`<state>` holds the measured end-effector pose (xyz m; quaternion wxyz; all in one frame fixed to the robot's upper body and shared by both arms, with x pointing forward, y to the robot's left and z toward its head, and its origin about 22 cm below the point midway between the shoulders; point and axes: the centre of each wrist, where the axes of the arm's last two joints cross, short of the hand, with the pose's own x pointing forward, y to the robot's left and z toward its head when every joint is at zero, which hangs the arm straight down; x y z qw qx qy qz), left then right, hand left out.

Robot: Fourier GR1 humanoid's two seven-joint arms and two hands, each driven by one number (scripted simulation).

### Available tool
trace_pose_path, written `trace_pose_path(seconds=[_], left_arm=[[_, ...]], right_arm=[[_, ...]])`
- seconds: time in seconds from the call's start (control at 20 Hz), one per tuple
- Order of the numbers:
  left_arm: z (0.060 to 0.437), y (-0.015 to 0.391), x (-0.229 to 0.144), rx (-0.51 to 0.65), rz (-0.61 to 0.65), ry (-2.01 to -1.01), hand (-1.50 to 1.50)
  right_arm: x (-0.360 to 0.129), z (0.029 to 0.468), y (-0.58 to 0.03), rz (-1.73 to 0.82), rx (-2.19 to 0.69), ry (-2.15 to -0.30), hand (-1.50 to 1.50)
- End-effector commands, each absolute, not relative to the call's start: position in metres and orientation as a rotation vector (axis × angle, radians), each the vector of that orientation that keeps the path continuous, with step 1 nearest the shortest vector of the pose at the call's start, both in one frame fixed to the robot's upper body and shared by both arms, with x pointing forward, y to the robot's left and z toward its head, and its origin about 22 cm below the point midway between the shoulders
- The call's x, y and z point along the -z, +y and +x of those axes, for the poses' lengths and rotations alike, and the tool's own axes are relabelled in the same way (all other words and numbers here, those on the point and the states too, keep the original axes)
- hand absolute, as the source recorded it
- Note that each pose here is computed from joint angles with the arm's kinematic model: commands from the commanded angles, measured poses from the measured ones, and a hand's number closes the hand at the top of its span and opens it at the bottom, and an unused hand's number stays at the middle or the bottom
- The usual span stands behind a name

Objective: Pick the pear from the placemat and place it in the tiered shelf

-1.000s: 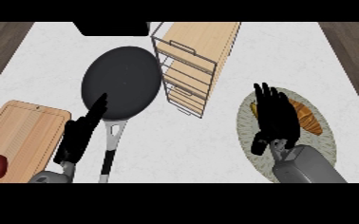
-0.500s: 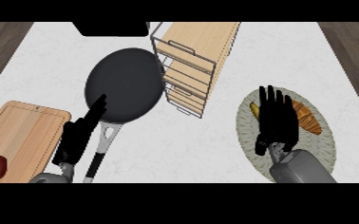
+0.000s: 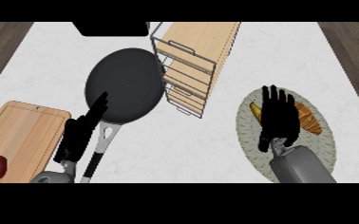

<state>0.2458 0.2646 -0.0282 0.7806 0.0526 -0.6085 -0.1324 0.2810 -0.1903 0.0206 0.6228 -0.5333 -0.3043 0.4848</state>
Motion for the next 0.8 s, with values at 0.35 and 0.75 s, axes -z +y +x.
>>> trace_pose_path(seconds=[0.35, 0.75], left_arm=[[0.24, 0.285, 0.029, 0.285, 0.107, -1.32, 0.0], [0.247, 0.296, 0.038, 0.274, 0.112, -1.316, 0.0]], right_arm=[[0.001, 0.288, -0.195, -1.209, -1.15, -0.671, -1.5], [0.025, 0.297, -0.219, -1.183, -1.253, -0.725, 1.5]])
